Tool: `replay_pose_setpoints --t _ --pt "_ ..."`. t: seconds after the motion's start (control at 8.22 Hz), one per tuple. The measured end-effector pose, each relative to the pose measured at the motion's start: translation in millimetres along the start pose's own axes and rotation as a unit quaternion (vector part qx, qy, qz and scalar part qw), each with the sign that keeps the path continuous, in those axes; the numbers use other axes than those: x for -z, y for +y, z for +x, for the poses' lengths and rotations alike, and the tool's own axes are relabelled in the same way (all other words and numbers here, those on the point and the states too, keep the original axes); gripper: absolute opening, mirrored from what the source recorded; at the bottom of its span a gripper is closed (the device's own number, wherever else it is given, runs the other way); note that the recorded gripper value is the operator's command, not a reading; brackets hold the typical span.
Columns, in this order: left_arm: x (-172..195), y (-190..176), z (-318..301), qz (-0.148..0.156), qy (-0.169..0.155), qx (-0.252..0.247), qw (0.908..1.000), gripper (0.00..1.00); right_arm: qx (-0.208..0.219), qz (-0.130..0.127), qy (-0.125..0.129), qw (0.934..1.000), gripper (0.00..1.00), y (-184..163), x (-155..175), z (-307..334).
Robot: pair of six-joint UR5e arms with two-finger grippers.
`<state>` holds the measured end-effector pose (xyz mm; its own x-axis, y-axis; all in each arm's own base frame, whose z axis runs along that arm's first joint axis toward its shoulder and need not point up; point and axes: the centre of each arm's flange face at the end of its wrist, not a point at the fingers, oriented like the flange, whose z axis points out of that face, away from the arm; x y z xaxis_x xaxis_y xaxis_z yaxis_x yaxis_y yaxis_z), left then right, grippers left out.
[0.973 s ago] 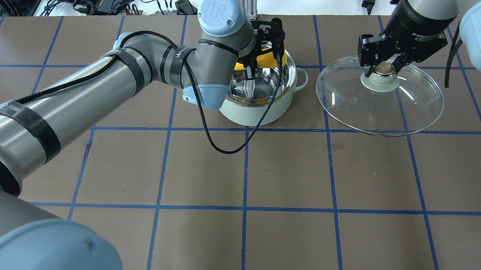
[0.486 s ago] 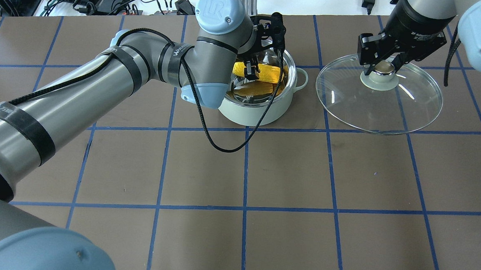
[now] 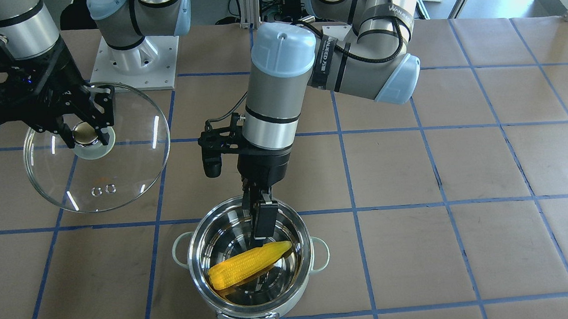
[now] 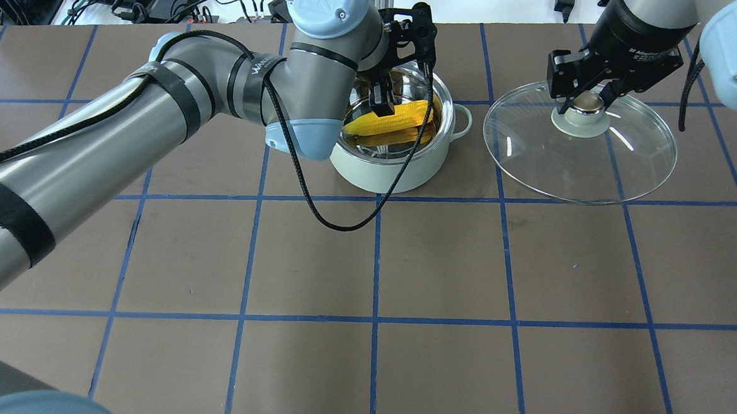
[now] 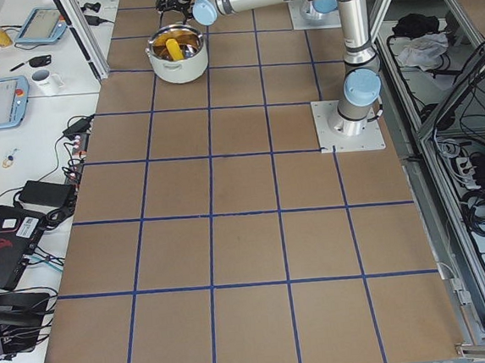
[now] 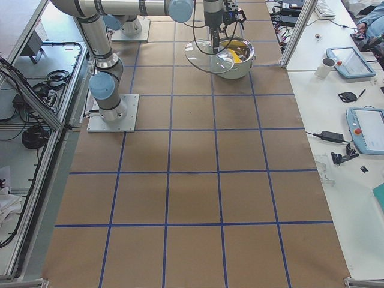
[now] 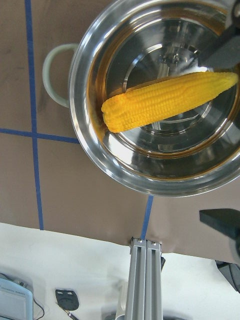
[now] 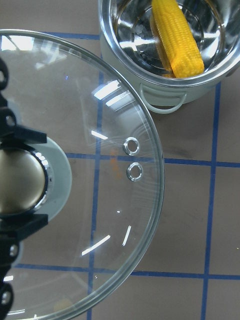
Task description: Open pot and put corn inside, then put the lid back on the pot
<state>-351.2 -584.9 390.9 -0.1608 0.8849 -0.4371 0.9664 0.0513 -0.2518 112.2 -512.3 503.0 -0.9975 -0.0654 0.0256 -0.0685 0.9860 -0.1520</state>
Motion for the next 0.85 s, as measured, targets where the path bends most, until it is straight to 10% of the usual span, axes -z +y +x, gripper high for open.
replay_pose_setpoints --t 0.49,0.85 --pt "91 90 -50 -0.033 0.016 0.158 0.9868 1.0 -0.015 0.033 0.0 0.9993 0.34 -15 -6 -6" --pt "131 162 -70 -0.061 0.032 0.326 0.9428 1.0 -0.038 0.067 -0.014 0.9969 0.35 -33 -23 -65"
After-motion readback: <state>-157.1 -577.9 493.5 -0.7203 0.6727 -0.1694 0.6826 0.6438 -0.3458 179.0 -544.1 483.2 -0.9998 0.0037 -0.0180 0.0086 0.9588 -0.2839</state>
